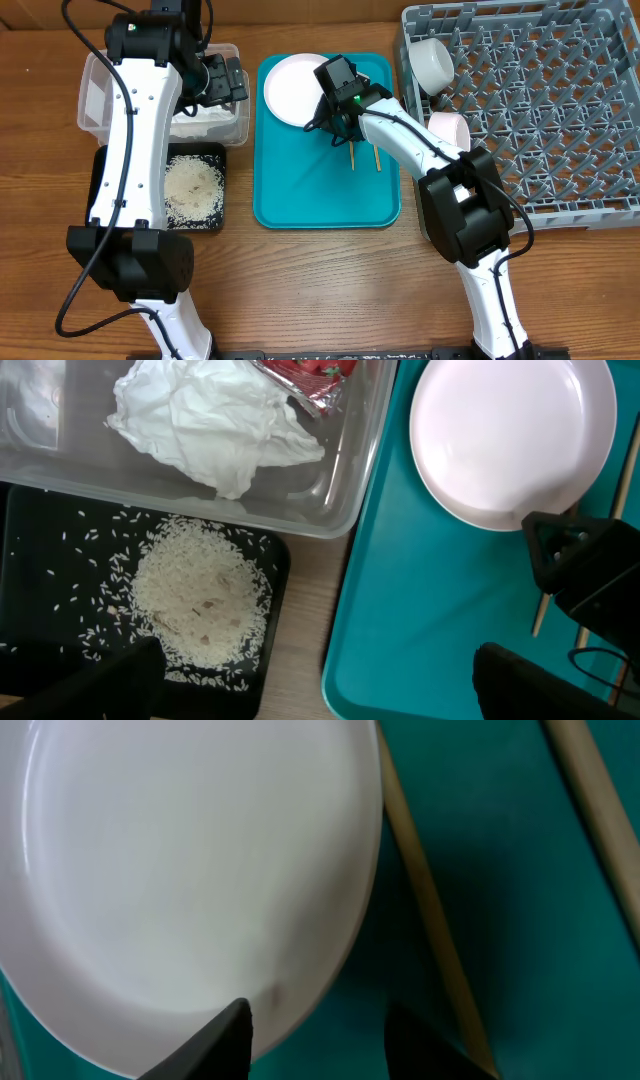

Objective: Sort waste into correct bins and load items into the dishwasher
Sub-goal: 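Reach the right gripper to the white plate and grasp its rim, then carry the white plate into the dish rack and stand it upright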

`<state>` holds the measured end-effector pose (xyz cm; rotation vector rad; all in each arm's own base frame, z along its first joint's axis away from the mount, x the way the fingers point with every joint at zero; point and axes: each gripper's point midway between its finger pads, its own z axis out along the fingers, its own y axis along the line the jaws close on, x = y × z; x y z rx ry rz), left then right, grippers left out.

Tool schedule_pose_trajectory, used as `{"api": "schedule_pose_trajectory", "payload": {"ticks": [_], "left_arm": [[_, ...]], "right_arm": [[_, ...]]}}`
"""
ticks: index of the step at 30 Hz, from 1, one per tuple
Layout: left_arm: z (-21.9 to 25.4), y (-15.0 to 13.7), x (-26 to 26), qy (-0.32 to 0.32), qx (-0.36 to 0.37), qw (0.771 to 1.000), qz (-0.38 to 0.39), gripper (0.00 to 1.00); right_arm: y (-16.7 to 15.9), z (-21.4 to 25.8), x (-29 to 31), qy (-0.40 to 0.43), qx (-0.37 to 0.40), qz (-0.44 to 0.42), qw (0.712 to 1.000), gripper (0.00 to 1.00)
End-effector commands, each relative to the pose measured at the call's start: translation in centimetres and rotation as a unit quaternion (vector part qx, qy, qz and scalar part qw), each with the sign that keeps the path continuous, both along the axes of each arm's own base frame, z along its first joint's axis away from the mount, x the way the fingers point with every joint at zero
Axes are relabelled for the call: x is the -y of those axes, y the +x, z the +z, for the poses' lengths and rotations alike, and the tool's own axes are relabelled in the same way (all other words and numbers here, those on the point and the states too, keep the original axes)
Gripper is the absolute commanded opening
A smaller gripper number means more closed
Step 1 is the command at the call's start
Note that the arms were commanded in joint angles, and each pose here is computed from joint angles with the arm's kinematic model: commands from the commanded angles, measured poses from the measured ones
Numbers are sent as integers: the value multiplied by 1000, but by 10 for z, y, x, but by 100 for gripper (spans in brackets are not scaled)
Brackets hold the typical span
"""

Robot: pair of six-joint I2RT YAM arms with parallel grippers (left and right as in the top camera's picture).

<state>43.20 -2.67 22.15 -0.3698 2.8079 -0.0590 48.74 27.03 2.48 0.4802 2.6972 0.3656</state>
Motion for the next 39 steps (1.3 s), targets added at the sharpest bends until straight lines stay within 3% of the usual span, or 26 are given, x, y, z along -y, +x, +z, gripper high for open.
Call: {"api": "schedule_pose_trajectory", "payload": {"ticks": [1,7,15,19,25,31,36,39], "left_arm": [[9,3,-4,8,14,1000,-3,100],[9,3,-4,7,14,1000,-3,100],[9,3,-4,8,14,1000,-3,100],[9,3,-4,8,14,1000,-3,100],[9,3,-4,7,14,1000,-3,100],[9,3,-4,8,14,1000,-3,100],[9,3,-4,8,14,1000,-3,100],[9,3,-4,7,14,1000,-3,100]], "right_arm": [[-2,-17,5,-6,-18,-25,1000,42],[-6,-22,7,-13,-28,-25,999,33],[-24,-26,20,-39,-70,-24,996,4],[-14,-3,11,-36,-49,35,998,4],[12,81,19,-73,24,93,993,4],[25,210,84,-168,124,52,977,4],[11,307,178,-316,193,-46,928,4],[-2,340,232,-399,197,-108,889,4]]}}
